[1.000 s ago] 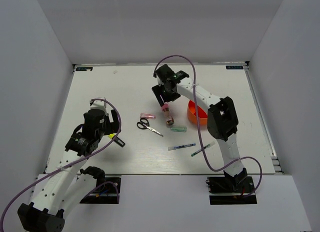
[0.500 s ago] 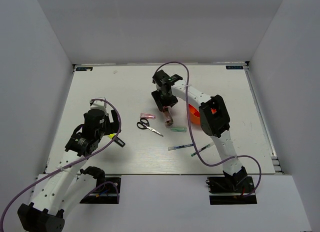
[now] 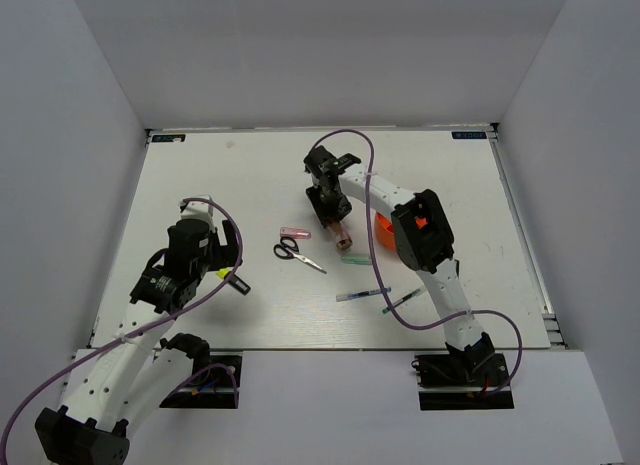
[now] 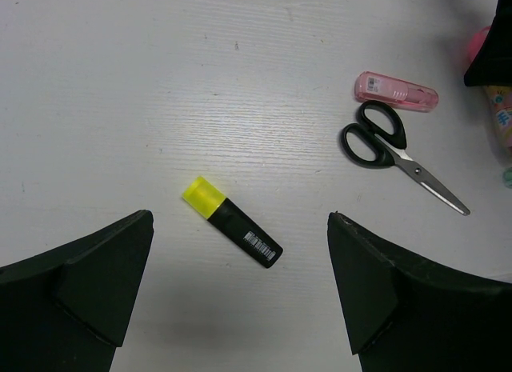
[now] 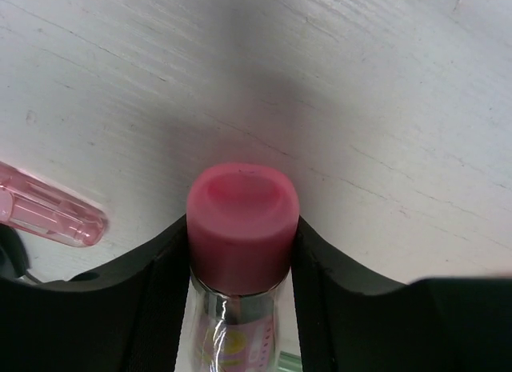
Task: Sort the stationery into containers
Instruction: Pick up the stationery from the center of the board, then place the stationery in the storage box.
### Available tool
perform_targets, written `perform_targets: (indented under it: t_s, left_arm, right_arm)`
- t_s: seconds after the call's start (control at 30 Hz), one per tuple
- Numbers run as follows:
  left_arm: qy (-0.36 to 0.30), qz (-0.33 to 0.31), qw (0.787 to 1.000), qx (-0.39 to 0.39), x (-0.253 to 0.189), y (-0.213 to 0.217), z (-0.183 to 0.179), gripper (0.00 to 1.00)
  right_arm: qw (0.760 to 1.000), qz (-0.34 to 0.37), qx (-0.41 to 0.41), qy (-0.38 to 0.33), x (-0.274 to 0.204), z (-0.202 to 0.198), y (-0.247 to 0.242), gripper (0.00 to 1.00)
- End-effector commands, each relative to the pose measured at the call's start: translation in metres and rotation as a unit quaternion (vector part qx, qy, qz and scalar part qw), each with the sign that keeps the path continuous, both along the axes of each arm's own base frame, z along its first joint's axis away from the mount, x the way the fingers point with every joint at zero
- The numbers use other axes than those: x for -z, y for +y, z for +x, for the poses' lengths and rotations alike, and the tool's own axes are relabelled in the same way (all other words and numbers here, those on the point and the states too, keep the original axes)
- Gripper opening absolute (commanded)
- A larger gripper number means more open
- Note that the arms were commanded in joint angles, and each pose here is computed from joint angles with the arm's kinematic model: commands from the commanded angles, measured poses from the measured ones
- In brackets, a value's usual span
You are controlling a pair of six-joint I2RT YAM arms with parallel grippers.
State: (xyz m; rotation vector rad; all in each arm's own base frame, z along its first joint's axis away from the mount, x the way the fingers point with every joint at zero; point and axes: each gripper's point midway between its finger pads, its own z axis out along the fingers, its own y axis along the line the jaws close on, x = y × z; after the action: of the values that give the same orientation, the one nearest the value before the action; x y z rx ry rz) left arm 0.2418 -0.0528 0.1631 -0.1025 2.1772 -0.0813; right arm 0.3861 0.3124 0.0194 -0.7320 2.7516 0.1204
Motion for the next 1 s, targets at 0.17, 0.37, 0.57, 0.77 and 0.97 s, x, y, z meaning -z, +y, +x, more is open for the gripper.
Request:
perform_targets:
  t_s: [0.17,0.37,0.57,0.77,0.97]
  left_arm:
    - [-0.006,-0.006,1.0,0.002,-0.001,-0.001,0.002,1.0]
    - [-0.002,-0.004,1.0,0.004,0.001,-0.001,0.001,1.0]
    - [0.004,-0.003,1.0,0.009,0.003,-0.003,0.002,1.0]
    - [0.006,-0.003,1.0,0.012,0.004,-0.004,0.001,1.0]
    - [0.012,-0.011,1.0,0.021,0.007,-0.009,0.002,1.0]
  right_arm:
    - [1.0,0.014,-0.018,0.011,-0.013,-0.011,-0.003,0.0]
    - [0.984,0.139,-0.097,-0.052,-0.11,-0.016,0.026,0.0]
    - [0.955,0.178,-0.136,-0.195,-0.2,-0.015,0.012,0.0]
    - [0.926,0.169,-0.107,-0.321,-0.241,-0.015,-0.028,0.0]
    - [0.9,0.132,-0.027,-0.415,-0.269,0.002,-0.081,0.0]
